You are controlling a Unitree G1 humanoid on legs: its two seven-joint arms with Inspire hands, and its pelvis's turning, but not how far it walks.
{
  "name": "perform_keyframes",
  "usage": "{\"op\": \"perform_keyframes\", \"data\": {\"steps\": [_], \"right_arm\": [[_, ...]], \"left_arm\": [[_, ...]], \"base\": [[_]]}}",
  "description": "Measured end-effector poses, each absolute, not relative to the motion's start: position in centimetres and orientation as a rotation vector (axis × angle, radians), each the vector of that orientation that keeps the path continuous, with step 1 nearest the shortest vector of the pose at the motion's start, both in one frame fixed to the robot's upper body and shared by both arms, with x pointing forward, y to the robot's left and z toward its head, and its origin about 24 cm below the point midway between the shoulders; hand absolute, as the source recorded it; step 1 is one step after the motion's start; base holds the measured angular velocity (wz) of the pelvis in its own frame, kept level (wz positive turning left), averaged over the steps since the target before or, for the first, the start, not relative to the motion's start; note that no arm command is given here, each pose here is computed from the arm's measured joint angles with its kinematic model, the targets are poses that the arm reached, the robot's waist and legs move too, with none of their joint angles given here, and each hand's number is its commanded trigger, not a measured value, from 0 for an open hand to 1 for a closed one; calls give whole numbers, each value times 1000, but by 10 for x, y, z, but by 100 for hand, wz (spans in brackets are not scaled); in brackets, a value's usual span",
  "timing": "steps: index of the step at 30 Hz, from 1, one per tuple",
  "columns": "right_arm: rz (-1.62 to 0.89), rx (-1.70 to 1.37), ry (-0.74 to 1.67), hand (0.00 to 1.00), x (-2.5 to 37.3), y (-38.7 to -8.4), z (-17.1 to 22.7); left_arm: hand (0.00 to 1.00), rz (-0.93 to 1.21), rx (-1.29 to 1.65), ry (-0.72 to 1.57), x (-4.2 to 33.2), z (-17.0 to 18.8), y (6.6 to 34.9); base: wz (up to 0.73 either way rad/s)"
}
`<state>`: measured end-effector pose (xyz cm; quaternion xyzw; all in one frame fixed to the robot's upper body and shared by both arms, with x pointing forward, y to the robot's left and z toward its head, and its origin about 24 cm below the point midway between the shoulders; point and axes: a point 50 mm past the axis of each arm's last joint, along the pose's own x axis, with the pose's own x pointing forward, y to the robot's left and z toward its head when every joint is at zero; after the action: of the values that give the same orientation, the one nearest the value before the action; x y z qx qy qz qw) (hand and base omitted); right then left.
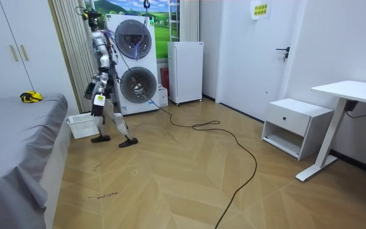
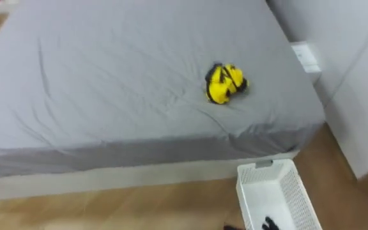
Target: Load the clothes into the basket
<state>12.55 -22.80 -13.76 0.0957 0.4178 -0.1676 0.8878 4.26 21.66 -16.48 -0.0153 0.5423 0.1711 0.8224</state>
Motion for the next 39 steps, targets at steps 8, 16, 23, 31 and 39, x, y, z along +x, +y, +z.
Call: {"op": "perform_keyframes", "data": {"steps": [8,16,23,31,39], "right_arm": [[-285,207,582,0,184,-216,-99],[-289,178,615,0,172,-217,-102],[-258,91,534,0,184,-211,-85],[-236,-32,498,0,189,-210,-79],[-199,-85,493,0,212,-201,-77]], "left_arm": [[0,405,-21,1192,16,-163,229],[0,464,-35,1161,18,-159,234],[0,478,-44,1186,11,-161,231],[0,454,-40,1182,20,-163,231],[0,441,-35,1194,34,-165,231]], "base": [[7],[-3],[-32],[5],[21]]}}
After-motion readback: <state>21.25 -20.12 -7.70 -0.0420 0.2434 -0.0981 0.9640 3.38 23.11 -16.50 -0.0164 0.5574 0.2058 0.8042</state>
